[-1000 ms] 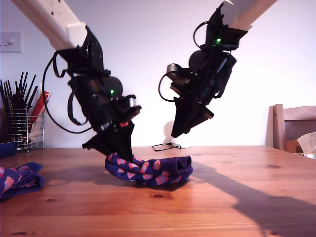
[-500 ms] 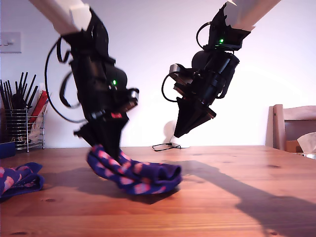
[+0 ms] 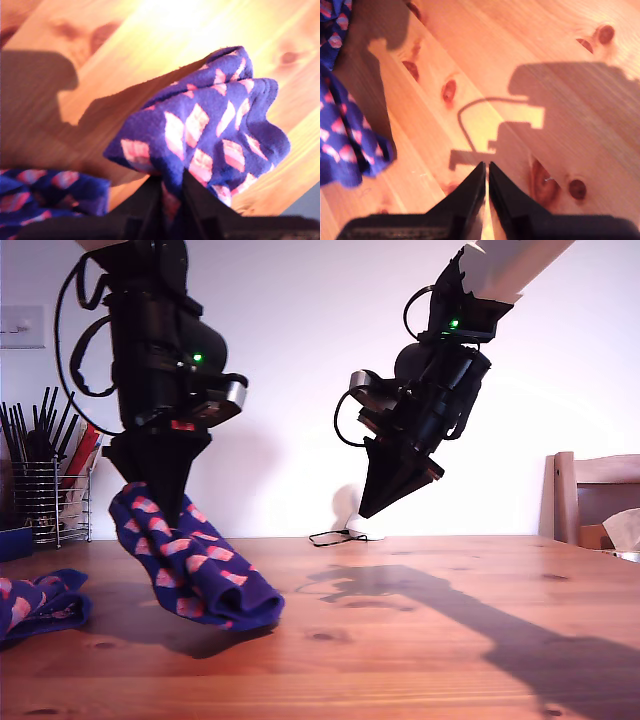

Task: Fold the socks in front of you. After folding them, place them to the left side.

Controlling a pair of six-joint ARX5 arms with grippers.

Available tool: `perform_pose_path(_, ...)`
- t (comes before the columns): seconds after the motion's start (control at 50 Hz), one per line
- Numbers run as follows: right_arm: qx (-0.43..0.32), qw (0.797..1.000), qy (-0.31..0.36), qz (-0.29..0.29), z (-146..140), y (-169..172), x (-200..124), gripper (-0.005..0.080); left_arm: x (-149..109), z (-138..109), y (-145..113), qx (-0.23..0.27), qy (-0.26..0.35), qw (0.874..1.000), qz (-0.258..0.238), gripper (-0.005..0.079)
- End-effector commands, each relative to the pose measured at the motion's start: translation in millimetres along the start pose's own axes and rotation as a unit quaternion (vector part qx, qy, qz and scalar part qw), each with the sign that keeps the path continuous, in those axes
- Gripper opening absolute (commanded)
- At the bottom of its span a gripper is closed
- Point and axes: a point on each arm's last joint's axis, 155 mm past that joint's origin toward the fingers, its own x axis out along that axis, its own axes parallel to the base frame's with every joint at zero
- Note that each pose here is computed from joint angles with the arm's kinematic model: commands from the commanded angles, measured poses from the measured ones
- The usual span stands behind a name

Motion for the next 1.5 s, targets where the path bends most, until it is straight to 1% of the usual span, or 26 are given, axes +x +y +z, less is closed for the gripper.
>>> perform_pose_path(0.0,-0.008,1.000,-0.015,-0.003,8.0,1.8,-10.2,-0.0013,0.1,-6.0,3.9,-0.007,0.000,1.000,-0.010,-0.0020)
perform_pose_path(0.2,-0.010,1.000,-0.019,-0.005,10.1,0.8,-10.3,-0.0013,-15.4,-16.3,23.4,-0.031,-0.017,0.999,-0.009,-0.0020)
perform_pose_path(0.46,-0.016,0.999,-0.027,-0.009,14.4,-0.7,-10.4,-0.0013,-30.4,-50.4,36.4,-0.055,-0.018,0.998,0.007,-0.0020)
perform_pose_path(0.62,-0.017,0.999,-0.027,-0.009,15.0,0.2,-9.8,-0.0013,-38.9,-68.3,40.3,-0.030,-0.025,0.999,0.010,-0.0020)
perform_pose_path(0.68,-0.017,0.999,-0.027,-0.009,15.0,0.2,-9.8,-0.0013,-40.6,-74.4,39.1,-0.017,-0.030,0.999,0.001,-0.0020)
perform_pose_path(0.74,-0.016,0.999,-0.027,-0.009,15.0,0.2,-9.8,-0.0013,-40.8,-80.9,39.5,-0.027,-0.032,0.999,-0.009,-0.0021)
perform_pose_path(0.76,-0.016,0.999,-0.027,-0.009,15.0,0.2,-9.8,-0.0013,-39.8,-82.6,39.7,-0.021,-0.032,0.999,-0.013,-0.0021)
perform_pose_path(0.86,-0.017,0.999,-0.028,-0.009,15.4,0.1,-9.9,-0.0013,-37.3,-90.7,41.2,-0.023,-0.034,0.999,-0.028,-0.0021)
perform_pose_path(1.16,-0.017,0.999,-0.029,-0.009,15.7,0.0,-9.9,-0.0013,-38.8,-97.2,52.2,-0.021,-0.046,0.998,-0.039,-0.0021)
perform_pose_path(1.18,-0.017,0.999,-0.029,-0.009,15.7,-0.1,-10.0,-0.0013,-39.0,-97.4,53.9,-0.013,-0.048,0.998,-0.037,-0.0021)
perform_pose_path(1.36,-0.017,0.999,-0.030,-0.007,16.0,0.5,-10.0,-0.0013,-41.6,-97.0,73.9,-0.009,-0.065,0.998,-0.016,-0.0021)
perform_pose_path(1.48,-0.018,0.999,-0.033,0.000,17.3,3.4,-10.0,-0.0013,-40.8,-94.9,84.1,0.009,-0.075,0.997,-0.007,-0.0021)
